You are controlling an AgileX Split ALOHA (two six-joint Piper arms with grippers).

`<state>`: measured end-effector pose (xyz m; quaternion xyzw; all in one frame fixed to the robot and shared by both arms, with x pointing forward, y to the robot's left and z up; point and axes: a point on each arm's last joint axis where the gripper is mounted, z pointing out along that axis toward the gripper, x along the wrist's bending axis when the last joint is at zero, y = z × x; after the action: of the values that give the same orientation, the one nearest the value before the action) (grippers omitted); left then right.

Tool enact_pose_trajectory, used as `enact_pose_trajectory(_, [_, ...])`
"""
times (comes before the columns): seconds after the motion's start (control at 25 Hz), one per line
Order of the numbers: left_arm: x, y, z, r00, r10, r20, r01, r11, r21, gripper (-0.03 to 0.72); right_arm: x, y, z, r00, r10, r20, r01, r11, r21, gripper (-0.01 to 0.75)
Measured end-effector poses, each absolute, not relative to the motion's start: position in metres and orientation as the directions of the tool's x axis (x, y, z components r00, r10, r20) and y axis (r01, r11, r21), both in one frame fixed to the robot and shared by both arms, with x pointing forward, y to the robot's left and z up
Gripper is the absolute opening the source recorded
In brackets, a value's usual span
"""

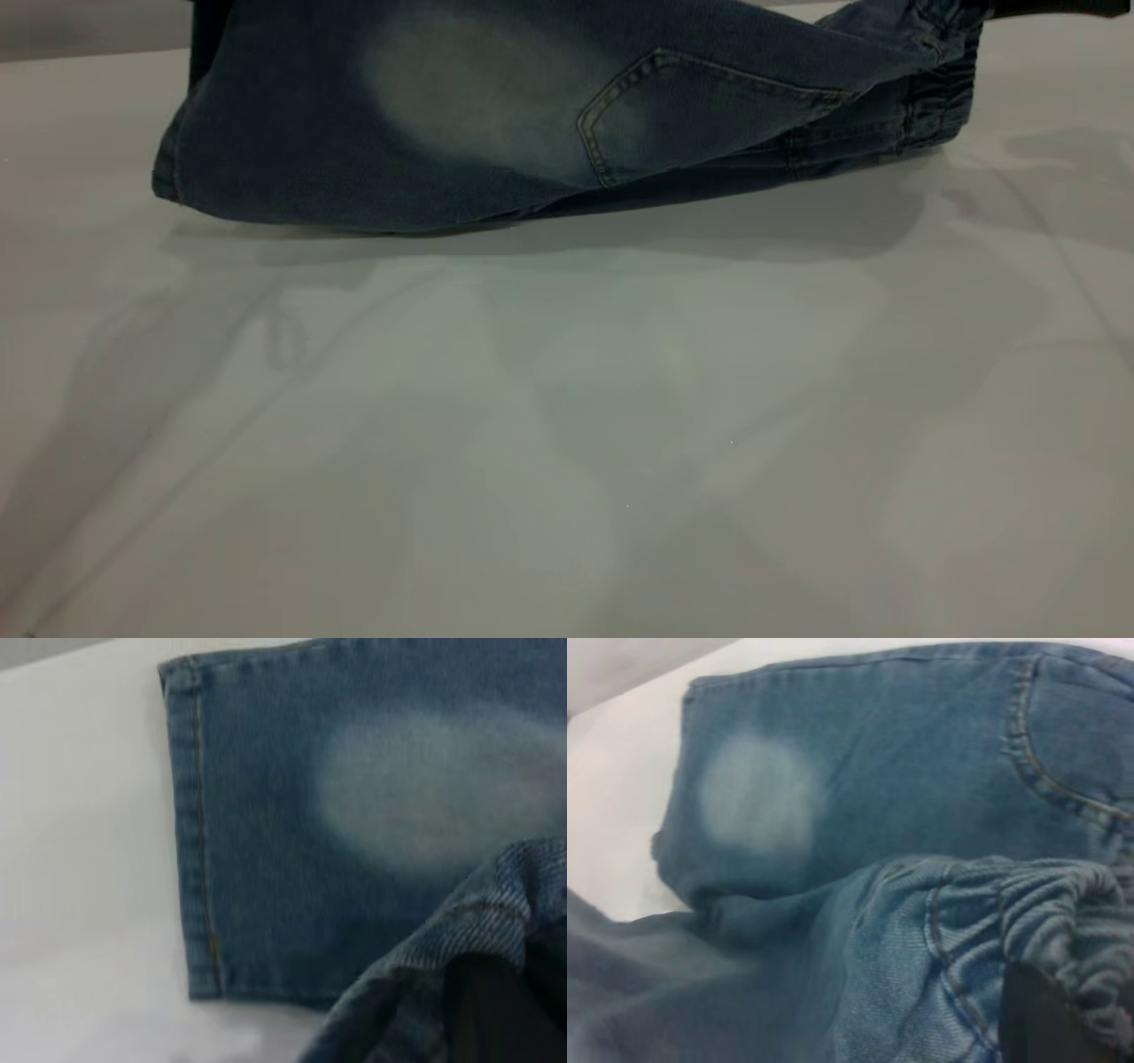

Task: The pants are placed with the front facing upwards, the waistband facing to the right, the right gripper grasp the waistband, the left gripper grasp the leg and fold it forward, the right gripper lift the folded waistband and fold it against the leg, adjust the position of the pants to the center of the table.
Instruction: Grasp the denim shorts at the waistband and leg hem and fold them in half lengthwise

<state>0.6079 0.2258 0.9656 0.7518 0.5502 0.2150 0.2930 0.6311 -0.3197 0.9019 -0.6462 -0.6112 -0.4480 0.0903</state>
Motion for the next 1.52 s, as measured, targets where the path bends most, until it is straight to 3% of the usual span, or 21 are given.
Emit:
enact_pose_trajectory(0.64, [0.662,0.253,0.957,0.27,0.963,0.017,0.723,-0.215,0.657,0.033,0.662,-0.318,0.887,-0.152,0.694,0.704,0.882,-0.227,0.414,0.032])
enact_pose_trajectory(1.52, [0.699,0.247,0.952,0.328,0.944,0.03,0.711,-0.267,0.651,0.033,0.682,-0.317,0.877,-0.15,0.728,0.669,0.871,-0.223,0.438,0.034])
